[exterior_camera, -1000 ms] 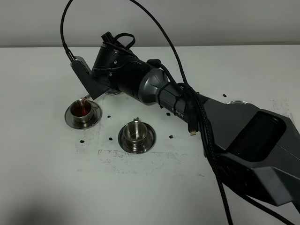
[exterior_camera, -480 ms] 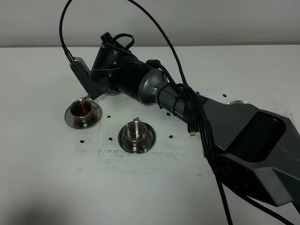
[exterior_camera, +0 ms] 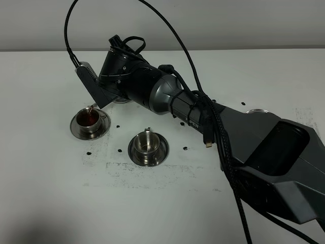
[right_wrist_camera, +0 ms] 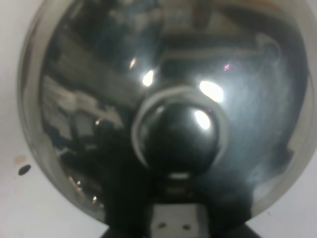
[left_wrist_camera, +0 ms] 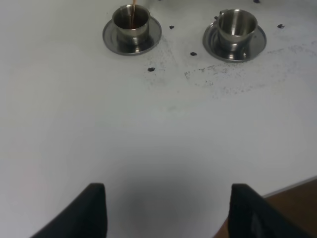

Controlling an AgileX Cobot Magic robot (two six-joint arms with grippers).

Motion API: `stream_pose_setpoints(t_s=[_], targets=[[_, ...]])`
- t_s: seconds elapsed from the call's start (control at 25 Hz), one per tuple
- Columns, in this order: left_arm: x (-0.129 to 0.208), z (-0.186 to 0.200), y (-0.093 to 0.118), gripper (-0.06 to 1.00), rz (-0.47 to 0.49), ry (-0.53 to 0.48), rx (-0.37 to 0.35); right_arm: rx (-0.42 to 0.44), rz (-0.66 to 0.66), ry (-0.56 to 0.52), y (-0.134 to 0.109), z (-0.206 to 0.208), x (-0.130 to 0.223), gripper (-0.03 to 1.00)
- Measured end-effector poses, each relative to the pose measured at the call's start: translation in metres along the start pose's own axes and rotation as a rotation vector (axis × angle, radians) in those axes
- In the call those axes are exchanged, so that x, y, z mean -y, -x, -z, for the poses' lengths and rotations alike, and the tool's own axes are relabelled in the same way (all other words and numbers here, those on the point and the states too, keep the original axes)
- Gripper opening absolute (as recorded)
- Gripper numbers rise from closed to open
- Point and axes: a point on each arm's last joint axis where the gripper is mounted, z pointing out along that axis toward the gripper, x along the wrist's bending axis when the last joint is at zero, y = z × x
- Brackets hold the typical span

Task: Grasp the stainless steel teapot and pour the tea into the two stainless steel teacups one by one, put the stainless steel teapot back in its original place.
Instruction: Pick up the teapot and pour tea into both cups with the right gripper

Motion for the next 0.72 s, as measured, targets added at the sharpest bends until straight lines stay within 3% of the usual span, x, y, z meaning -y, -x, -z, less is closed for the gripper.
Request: stream_pose_setpoints(t_s=[0.72], targets=[[0.0, 0.0, 0.0, 0.52, 0.0, 0.0, 0.0, 0.004, 0.007, 0.003, -0.0001, 0.0021, -0.0031, 0.17]])
